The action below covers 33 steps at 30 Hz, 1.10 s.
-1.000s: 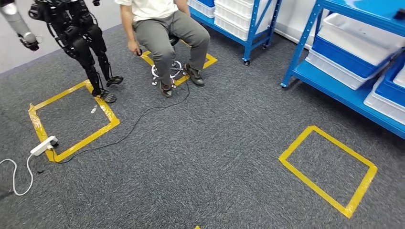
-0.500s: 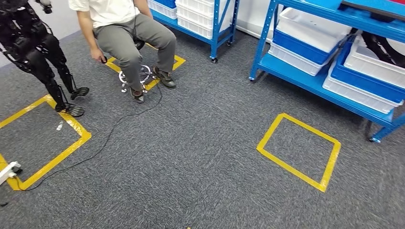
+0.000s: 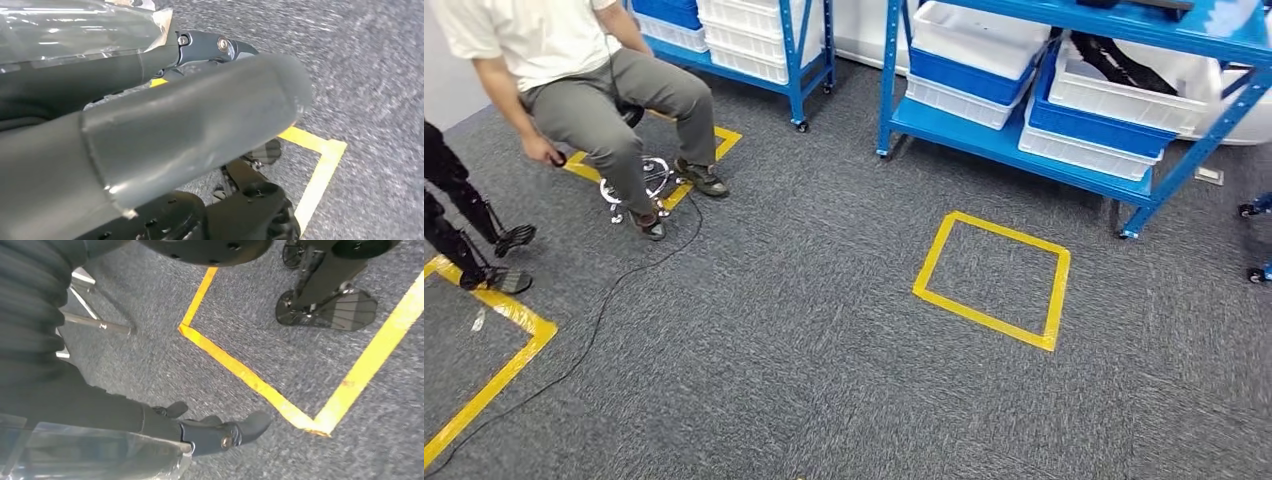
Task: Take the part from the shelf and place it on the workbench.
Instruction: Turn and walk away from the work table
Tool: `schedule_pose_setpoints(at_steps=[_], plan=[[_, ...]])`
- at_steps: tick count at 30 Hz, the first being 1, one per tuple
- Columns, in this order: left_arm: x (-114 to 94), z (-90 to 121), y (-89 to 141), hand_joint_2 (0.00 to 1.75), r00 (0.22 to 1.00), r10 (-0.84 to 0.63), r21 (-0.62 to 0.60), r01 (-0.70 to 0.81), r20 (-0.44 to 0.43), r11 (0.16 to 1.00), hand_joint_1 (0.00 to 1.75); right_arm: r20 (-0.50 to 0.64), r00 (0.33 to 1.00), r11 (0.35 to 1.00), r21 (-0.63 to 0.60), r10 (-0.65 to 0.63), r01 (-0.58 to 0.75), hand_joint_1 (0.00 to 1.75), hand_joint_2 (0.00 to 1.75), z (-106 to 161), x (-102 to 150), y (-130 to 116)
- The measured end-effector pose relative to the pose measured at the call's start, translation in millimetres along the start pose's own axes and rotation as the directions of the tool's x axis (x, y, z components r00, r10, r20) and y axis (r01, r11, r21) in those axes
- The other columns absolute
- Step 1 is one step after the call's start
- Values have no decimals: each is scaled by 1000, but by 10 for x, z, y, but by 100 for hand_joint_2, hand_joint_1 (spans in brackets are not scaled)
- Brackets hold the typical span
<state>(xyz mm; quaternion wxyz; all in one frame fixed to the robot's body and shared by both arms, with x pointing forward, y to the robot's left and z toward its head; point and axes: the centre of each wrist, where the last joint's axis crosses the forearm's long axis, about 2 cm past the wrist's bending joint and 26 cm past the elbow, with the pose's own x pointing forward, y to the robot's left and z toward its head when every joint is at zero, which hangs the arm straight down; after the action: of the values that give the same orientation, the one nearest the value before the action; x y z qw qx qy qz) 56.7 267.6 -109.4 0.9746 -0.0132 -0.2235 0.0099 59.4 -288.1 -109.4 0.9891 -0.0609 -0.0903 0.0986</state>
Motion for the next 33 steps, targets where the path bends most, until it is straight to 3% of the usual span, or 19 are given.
schedule_pose_setpoints(at_steps=[29,33], plan=[[108,-33,-10,0,1000,-23,-10,23,5,1000,0,-6,1000,1000,-8,-10,9,0,175,2,22,17],[120,-37,-5,0,1000,-24,-10,24,6,1000,0,-11,1000,1000,-18,1,-2,0,0,3,24,26]])
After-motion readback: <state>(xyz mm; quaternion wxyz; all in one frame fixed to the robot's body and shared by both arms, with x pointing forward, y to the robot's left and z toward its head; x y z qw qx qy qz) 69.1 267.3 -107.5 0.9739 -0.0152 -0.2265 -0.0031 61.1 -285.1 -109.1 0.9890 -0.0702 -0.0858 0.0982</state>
